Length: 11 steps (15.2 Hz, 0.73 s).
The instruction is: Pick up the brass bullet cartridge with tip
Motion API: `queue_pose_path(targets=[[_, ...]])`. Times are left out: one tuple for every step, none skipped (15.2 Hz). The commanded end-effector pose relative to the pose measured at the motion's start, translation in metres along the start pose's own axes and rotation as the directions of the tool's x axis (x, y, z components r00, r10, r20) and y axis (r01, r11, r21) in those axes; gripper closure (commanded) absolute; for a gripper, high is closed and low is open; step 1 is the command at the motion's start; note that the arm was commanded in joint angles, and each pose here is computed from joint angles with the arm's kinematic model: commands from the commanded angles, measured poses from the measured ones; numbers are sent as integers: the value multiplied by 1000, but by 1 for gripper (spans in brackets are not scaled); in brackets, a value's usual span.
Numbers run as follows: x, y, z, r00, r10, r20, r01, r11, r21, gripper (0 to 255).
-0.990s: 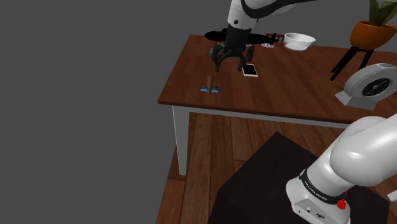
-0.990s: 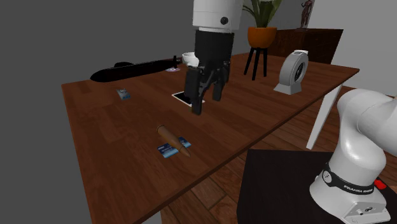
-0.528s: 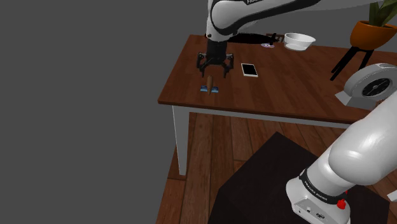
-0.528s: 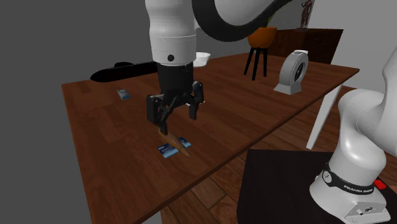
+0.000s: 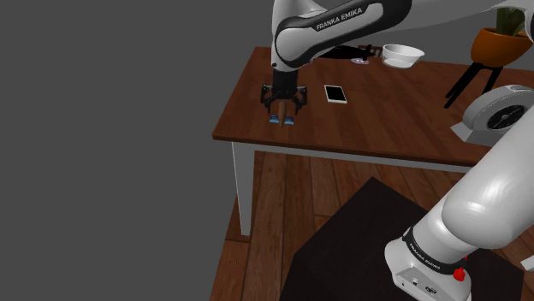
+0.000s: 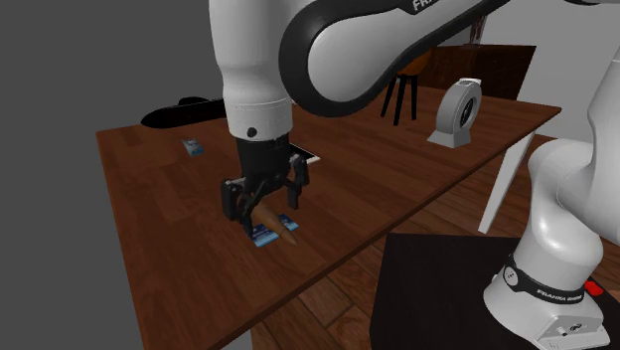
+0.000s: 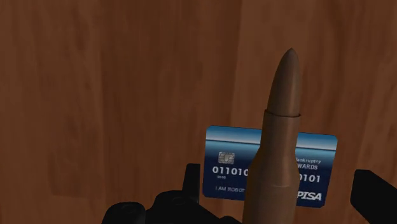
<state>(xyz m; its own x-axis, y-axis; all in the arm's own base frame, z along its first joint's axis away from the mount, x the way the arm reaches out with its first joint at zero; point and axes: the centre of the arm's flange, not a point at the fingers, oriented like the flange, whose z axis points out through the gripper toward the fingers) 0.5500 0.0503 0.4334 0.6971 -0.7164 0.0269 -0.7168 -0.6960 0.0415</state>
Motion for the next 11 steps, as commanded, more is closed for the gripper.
queue_pose_path(targets=[[0,0,8,1000,0,0,0,1000,0,0],[0,0,8,1000,0,0,0,1000,0,0],[1,0,8,1000,0,0,0,1000,0,255],[1,0,8,1000,0,-1,0,1000,0,255],[1,0,8,1000,0,-1,0,1000,0,255],[1,0,8,1000,0,-1,0,1000,0,255],[1,0,8,1000,0,-1,0,1000,0,255],[1,0,8,1000,0,-1,0,1000,0,255],[1,0,8,1000,0,-1,0,1000,0,255],[1,0,8,1000,0,-1,0,1000,0,255],[1,0,8,1000,0,-1,0,1000,0,255]])
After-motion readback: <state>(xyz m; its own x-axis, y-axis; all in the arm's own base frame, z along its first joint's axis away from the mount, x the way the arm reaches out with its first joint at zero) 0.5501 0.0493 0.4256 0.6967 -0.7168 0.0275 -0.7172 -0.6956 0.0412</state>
